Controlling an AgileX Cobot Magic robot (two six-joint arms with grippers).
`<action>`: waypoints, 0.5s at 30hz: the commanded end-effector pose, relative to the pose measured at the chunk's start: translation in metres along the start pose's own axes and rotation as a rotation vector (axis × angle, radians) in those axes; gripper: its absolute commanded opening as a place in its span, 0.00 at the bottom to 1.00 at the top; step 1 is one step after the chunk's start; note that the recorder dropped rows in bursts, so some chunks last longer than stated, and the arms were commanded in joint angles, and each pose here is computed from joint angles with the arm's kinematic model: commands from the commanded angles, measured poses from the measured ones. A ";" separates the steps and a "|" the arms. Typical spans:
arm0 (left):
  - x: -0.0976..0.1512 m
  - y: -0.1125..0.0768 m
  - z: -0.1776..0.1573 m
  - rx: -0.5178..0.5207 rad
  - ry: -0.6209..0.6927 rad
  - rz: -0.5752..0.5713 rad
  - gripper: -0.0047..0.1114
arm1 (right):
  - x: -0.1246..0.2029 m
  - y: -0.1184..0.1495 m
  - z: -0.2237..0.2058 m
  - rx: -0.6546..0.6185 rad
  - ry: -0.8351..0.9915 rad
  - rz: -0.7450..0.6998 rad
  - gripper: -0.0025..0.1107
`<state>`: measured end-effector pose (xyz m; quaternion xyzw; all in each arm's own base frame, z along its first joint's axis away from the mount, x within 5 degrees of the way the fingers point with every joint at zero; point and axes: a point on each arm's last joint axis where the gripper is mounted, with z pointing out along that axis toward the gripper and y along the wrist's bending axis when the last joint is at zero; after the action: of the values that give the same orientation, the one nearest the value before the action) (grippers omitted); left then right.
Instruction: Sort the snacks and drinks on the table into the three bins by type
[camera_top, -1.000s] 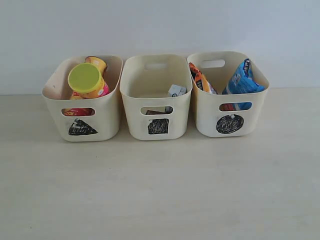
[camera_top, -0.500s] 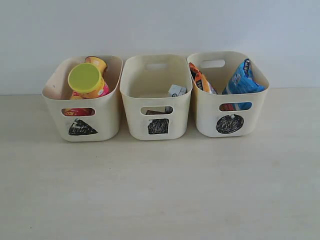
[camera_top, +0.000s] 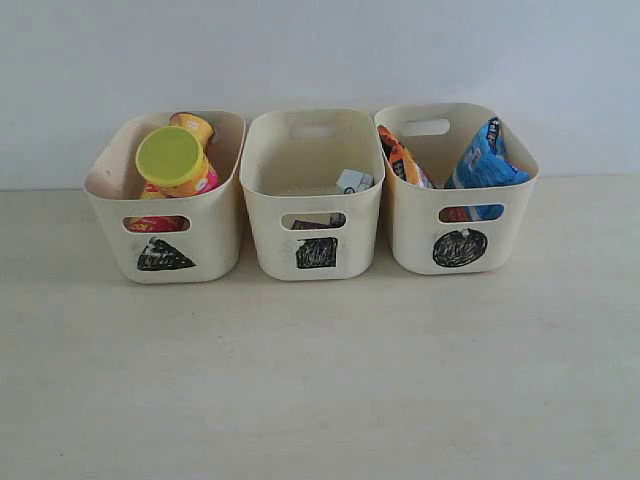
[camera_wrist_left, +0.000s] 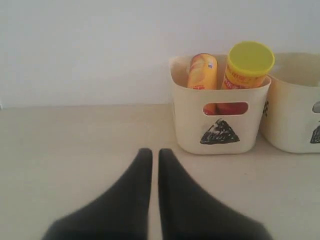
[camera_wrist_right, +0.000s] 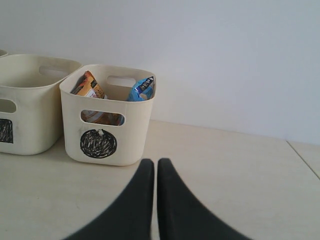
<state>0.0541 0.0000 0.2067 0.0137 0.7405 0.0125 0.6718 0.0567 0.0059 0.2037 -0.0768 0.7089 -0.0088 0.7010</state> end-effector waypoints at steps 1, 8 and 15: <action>0.009 0.000 0.003 -0.015 -0.009 -0.003 0.07 | -0.002 0.000 -0.001 0.006 -0.017 -0.006 0.02; 0.010 0.001 0.003 -0.026 -0.002 -0.011 0.07 | -0.002 0.000 -0.001 0.006 -0.017 -0.006 0.02; 0.017 0.000 0.003 -0.016 0.074 -0.038 0.07 | -0.002 0.000 -0.001 0.006 -0.017 -0.006 0.02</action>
<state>0.0556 0.0013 0.1944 0.0014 0.7514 0.0172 0.6596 0.0567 0.0059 0.2037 -0.0768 0.7089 -0.0088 0.7010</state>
